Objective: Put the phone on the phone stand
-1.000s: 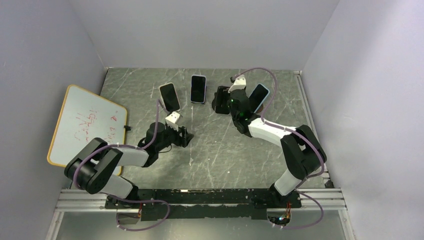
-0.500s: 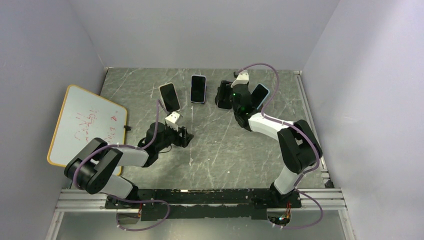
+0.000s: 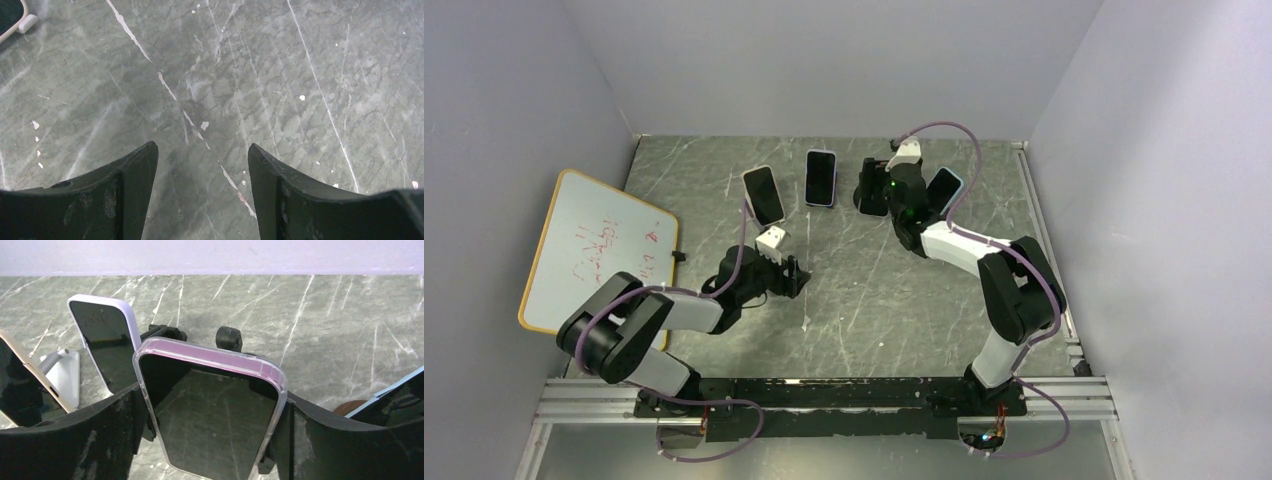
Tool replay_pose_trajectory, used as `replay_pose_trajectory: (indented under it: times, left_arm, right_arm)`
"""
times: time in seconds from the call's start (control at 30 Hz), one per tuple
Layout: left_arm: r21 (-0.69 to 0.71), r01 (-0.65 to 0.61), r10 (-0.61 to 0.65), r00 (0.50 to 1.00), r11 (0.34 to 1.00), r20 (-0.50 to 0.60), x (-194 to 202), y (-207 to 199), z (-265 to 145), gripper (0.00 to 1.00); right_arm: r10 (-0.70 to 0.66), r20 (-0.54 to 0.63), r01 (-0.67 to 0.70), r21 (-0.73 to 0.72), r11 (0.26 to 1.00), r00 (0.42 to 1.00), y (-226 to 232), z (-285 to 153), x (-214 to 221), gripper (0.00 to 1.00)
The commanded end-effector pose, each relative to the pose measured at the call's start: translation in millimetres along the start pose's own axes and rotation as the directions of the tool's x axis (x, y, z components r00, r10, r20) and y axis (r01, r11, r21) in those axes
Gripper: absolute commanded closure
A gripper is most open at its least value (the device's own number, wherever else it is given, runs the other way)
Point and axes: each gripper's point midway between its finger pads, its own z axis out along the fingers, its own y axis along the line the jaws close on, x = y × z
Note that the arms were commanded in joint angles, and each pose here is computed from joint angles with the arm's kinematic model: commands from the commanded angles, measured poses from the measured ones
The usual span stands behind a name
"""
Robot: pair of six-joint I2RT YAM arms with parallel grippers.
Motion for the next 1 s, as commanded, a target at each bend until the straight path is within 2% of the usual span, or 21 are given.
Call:
replay_pose_trajectory:
  times: [0.0,0.1,0.4,0.73,0.83,0.97]
  left_arm:
    - [0.012,0.007,-0.007,1.000,1.000,0.002,-3,-4,4,0.29]
    - [0.014,0.007,-0.007,1.000,1.000,0.002,-4,-4,5,0.29]
    - [0.018,0.016,-0.016,1.000,1.000,0.000,-4,-5,4,0.29]
    - [0.023,0.019,-0.020,0.999,1.000,0.031,-15,-9,0,0.29]
    - [0.016,0.023,-0.024,0.999,1.000,0.047,-27,-10,-5,0.29]
    - [-0.020,0.031,-0.028,0.992,0.999,0.119,-62,-11,-18,0.28]
  right_arm:
    - [-0.035,0.010,0.035,-0.010,0.999,0.999,-1,2,-12,0.10]
    - [-0.037,0.012,0.037,-0.020,0.999,0.999,1,0,-17,0.01]
    - [-0.022,0.012,0.023,-0.035,0.999,1.000,3,-10,-27,0.00]
    - [-0.031,-0.003,0.031,-0.045,0.999,1.000,-2,-40,-32,0.00]
    - [-0.032,0.001,0.032,-0.032,0.999,0.999,-8,-49,-36,0.00]
    - [-0.028,0.019,0.028,-0.017,0.999,0.999,-18,-63,-43,0.00]
